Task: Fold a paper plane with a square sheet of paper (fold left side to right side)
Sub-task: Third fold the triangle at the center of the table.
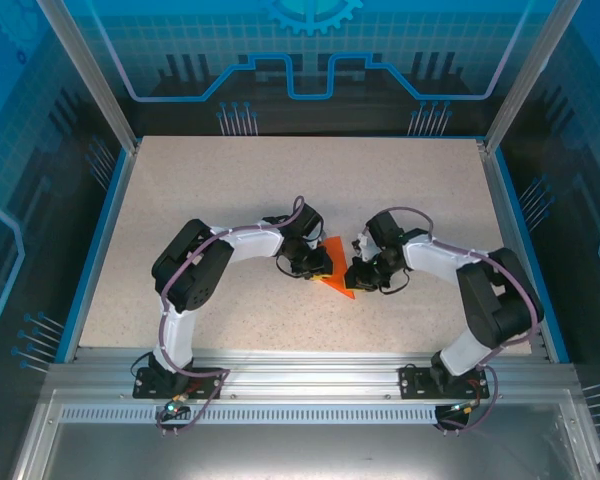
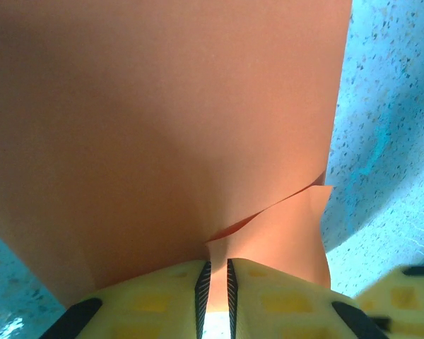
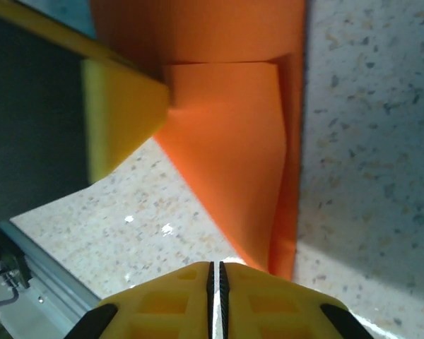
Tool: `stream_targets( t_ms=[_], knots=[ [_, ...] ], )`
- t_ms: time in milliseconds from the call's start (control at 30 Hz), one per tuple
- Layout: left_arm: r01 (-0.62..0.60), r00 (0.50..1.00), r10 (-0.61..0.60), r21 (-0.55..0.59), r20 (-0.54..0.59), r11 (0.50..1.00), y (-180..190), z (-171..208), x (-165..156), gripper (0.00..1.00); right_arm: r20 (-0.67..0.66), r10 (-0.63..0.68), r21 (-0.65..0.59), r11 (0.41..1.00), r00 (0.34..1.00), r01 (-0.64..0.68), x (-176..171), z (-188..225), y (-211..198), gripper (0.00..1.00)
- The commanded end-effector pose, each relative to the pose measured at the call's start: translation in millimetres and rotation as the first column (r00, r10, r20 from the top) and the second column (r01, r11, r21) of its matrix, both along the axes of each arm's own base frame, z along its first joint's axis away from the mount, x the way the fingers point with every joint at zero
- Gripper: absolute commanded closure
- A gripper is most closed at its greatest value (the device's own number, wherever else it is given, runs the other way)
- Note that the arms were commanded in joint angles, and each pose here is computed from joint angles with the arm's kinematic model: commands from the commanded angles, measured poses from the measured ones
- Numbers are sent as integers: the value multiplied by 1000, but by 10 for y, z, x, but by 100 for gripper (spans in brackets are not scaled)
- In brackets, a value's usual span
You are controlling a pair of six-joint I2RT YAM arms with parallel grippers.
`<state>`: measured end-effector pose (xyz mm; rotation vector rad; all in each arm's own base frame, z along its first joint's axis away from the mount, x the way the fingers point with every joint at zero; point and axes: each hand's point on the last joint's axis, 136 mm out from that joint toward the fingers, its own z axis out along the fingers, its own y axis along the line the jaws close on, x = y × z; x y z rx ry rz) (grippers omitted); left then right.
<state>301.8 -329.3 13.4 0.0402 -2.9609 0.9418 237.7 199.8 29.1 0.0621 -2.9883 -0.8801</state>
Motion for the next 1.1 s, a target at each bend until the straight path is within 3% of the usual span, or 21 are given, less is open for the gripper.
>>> stream_targets(
  t_ms=[0, 333, 567, 733, 1067],
  knots=[
    [-8, 998, 17, 159, -56, 987, 263, -337, -145, 79, -53, -17, -56, 998, 998, 14, -42, -166, -53, 88],
    [-7, 1000, 6, 88, 12, 996, 176, -26, -70, 74, -139, -45, -178, 984, 989, 20, -276, -481, -298, 91],
    [57, 997, -57, 3, 45, 998, 17, 321, -269, 74, -134, -63, -222, 974, 989, 32, -282, -529, -385, 94],
    [92, 996, -91, -59, 23, 994, -203, 339, -438, 78, -137, -61, -230, 973, 989, 28, -279, -550, -398, 95],
    [79, 996, -81, -73, -24, 994, -346, 167, -418, 83, -135, -57, -234, 972, 989, 24, -284, -548, -407, 96]
  ],
)
